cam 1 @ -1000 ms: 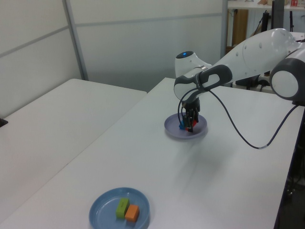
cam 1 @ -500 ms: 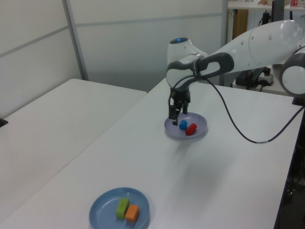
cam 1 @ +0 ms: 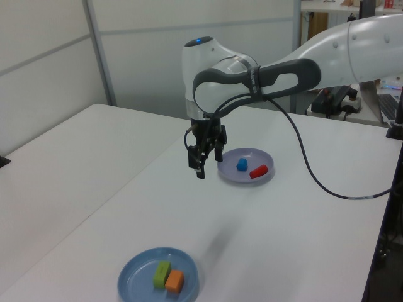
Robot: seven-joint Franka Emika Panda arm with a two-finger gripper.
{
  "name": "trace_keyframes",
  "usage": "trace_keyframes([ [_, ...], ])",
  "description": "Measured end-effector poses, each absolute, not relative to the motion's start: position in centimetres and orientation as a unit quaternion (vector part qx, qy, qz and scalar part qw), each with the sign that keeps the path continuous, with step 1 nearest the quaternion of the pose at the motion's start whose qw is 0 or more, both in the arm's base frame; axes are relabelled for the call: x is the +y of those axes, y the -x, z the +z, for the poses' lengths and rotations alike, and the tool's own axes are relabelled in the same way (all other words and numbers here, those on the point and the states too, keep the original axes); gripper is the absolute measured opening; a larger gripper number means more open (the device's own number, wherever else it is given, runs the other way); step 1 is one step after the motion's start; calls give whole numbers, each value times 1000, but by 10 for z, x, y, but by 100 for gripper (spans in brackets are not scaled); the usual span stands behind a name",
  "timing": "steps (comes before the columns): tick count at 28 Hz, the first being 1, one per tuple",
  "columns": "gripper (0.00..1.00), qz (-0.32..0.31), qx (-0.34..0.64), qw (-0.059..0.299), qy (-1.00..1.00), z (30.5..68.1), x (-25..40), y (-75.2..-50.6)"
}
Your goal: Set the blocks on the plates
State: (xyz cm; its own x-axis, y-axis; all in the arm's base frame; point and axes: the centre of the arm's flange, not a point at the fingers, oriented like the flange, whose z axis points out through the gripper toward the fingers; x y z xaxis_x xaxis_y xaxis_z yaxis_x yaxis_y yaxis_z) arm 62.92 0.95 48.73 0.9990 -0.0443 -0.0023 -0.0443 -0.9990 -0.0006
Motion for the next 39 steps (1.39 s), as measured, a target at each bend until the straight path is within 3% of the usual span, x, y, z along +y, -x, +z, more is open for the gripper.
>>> trace_keyframes([
  [16, 100, 0, 41, -27, 999, 564, 27, -583],
  [39, 100, -19, 60, -28, 998, 586, 7, -577],
])
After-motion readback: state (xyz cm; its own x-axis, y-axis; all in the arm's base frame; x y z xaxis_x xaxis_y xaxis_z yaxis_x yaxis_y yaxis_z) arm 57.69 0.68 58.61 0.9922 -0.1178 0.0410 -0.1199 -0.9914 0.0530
